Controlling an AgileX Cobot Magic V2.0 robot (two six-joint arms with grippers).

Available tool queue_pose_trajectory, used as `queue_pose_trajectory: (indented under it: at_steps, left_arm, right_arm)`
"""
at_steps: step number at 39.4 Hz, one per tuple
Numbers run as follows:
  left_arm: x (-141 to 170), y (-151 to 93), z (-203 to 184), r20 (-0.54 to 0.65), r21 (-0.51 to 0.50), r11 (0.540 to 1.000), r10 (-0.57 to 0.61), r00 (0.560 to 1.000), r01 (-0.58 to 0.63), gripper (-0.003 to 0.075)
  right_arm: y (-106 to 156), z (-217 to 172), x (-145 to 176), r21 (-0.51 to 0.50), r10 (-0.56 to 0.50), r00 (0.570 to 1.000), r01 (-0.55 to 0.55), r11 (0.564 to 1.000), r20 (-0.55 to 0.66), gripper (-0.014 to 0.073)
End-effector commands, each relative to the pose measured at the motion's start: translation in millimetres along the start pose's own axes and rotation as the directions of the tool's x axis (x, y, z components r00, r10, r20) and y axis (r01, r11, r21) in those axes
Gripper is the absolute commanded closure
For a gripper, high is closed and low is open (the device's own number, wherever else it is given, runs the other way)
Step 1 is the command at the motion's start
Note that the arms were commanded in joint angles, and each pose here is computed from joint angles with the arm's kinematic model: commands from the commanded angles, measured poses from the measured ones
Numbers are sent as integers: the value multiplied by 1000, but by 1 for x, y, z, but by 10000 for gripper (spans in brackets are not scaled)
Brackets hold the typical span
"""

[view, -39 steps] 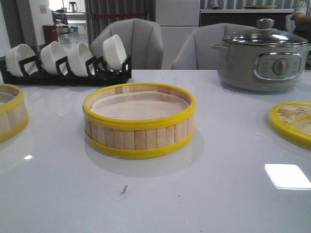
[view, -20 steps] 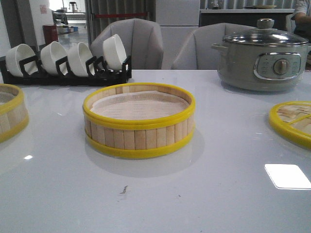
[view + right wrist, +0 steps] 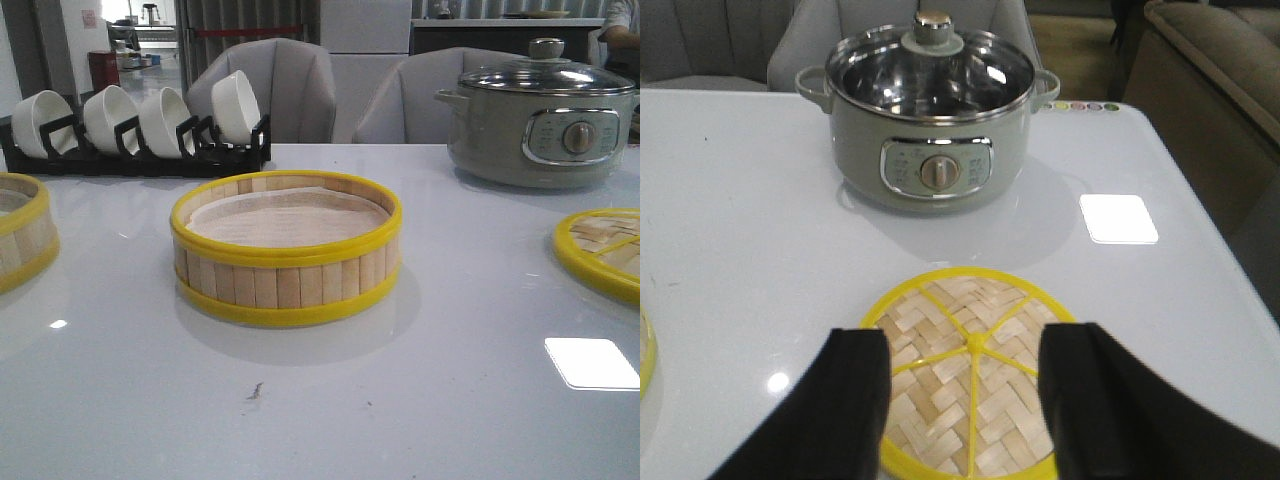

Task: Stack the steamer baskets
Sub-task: 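Lower the left gripper onto the rim of the nearby steamer basket and grasp it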

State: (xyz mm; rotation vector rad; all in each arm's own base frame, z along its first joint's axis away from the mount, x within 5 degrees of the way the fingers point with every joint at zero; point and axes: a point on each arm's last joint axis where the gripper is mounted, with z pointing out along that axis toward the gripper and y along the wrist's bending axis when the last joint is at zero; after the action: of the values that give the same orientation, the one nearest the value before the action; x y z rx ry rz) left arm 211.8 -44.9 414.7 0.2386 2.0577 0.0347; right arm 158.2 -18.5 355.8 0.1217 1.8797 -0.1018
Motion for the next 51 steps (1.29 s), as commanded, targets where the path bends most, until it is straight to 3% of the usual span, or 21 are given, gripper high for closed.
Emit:
queue_pose_trajectory:
  at_steps: [1,20,25,33,43,51]
  left_arm:
    - [-14,-1,-4,90,9,1000,-8,996,7,196]
    - [20,-24,119,-226,27,999,33,973,-28,206]
    - [28,-25,144,-248,26,1000,23,968,-17,206]
    - [37,-8,167,-256,-22,998,-56,965,52,206]
    - [39,-10,177,-233,-10,998,-56,971,55,206]
    - [50,-13,193,-281,-8,999,-50,958,49,206]
  right_arm:
    - [0,-3,-18,-5,2,995,-2,1000,101,96]
    - [0,-3,-17,-4,3,996,-2,1000,89,97]
    - [0,-3,-16,-2,3,997,-3,1000,76,97]
    - [0,-3,-15,0,3,998,-3,1000,61,97]
    - [0,-3,-13,1,3,999,-3,1000,48,97]
    - [-1,-3,-11,5,3,1000,-4,1000,23,97]
